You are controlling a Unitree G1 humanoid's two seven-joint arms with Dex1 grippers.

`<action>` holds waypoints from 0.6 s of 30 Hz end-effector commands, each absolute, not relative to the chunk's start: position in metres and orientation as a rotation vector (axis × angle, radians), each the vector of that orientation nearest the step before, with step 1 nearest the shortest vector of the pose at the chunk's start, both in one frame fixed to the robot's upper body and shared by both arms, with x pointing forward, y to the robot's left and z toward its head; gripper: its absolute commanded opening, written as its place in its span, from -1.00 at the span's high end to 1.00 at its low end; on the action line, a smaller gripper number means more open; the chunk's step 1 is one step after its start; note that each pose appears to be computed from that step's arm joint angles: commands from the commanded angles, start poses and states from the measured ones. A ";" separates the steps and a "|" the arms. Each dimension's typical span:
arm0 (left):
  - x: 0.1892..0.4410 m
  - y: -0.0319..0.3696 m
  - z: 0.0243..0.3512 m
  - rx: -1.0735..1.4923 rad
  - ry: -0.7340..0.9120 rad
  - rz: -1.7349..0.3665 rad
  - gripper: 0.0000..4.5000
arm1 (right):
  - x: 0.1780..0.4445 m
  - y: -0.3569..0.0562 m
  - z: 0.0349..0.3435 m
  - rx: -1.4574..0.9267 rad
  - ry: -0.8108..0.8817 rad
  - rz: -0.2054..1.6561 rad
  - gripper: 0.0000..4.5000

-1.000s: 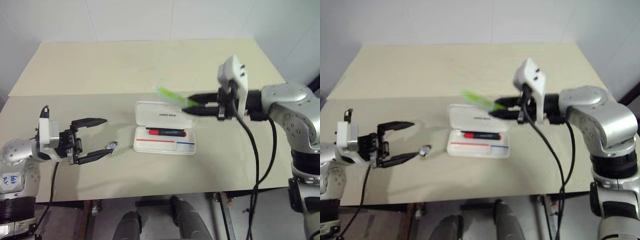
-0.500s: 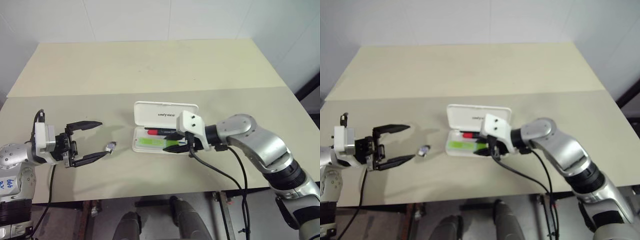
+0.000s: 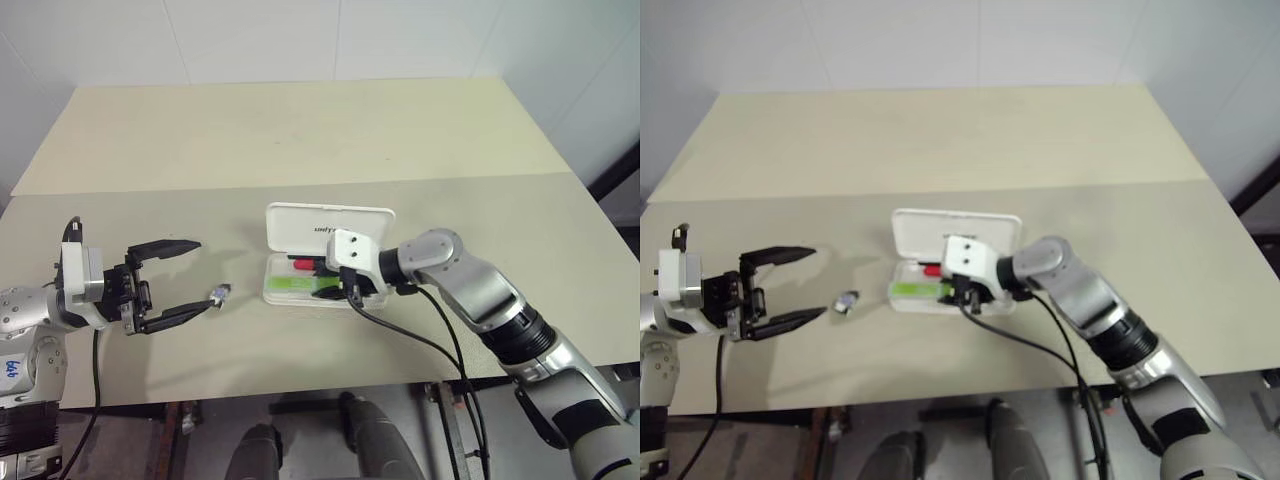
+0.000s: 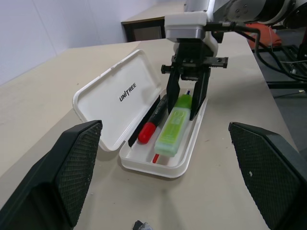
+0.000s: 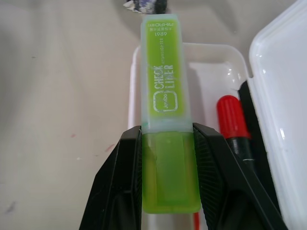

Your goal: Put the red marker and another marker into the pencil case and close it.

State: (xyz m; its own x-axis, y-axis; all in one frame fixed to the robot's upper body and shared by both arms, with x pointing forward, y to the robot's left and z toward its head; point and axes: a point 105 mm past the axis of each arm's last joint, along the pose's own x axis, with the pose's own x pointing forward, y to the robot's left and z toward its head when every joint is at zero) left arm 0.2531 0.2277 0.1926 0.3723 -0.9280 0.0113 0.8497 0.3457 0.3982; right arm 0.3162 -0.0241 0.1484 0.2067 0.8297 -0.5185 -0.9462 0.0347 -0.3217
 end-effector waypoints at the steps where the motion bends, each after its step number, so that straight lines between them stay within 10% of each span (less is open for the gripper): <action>1: 0.248 0.228 0.206 0.384 -0.296 -1.161 -1.00 | 0.314 -0.019 0.161 -0.717 0.148 1.405 0.51; 10: 0.246 0.226 0.206 0.378 -0.299 -1.161 -1.00 | 0.312 -0.020 0.158 -0.721 0.164 1.412 0.51; 18: 0.245 0.224 0.206 0.374 -0.301 -1.168 -1.00 | 0.306 -0.024 0.160 -0.718 0.174 1.423 -0.91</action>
